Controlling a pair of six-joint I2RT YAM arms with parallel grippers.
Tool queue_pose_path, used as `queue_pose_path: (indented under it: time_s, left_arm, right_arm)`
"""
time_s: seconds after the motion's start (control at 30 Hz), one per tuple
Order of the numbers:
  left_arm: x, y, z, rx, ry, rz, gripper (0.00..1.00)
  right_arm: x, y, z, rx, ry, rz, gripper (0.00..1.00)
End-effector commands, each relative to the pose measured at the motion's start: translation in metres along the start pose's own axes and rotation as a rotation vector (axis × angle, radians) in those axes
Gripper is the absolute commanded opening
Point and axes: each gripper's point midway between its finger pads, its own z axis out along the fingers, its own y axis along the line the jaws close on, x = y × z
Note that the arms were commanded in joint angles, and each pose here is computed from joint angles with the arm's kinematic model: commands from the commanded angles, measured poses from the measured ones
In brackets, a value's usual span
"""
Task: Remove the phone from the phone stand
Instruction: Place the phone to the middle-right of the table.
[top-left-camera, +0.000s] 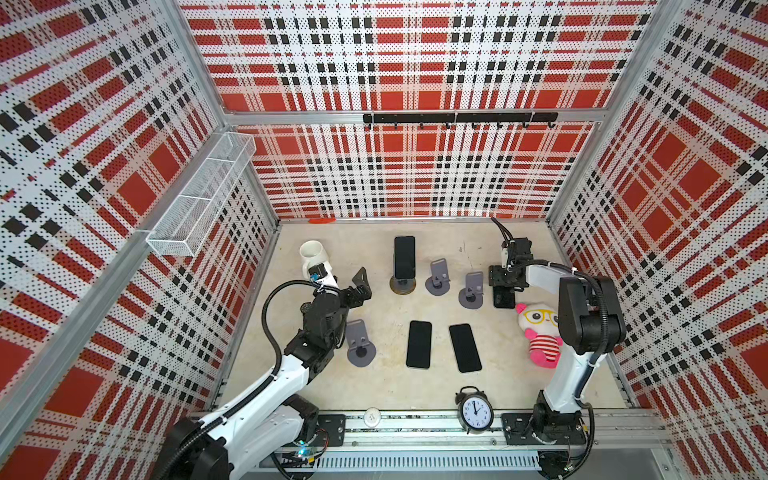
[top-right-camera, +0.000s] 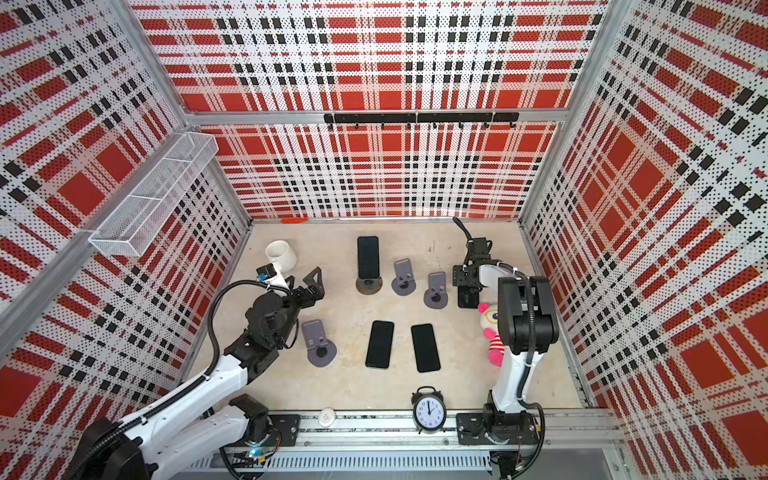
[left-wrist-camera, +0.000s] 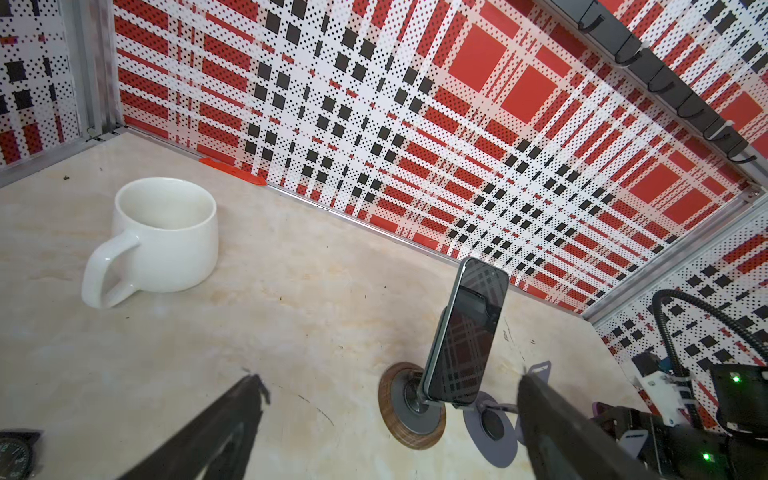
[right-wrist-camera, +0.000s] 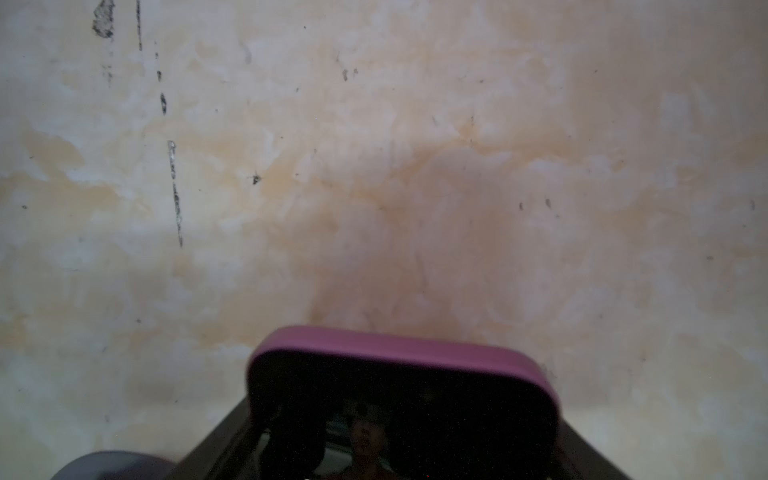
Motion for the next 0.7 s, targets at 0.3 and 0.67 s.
queue_pose_path:
  time_s: [0.3,0.67]
  left_arm:
    - [0.003,-0.003,0.002,0.015,0.004,0.014,0.98]
    - [0.006,-0.001,0.005,0.002,0.009,0.021,0.98]
  right_arm:
    - [-0.002,-0.003,0.007,0.007,-0.024,-0.017,0.78]
    - [-0.016,-0.003,-0.007,0.005,-0.068,0.007,0.78]
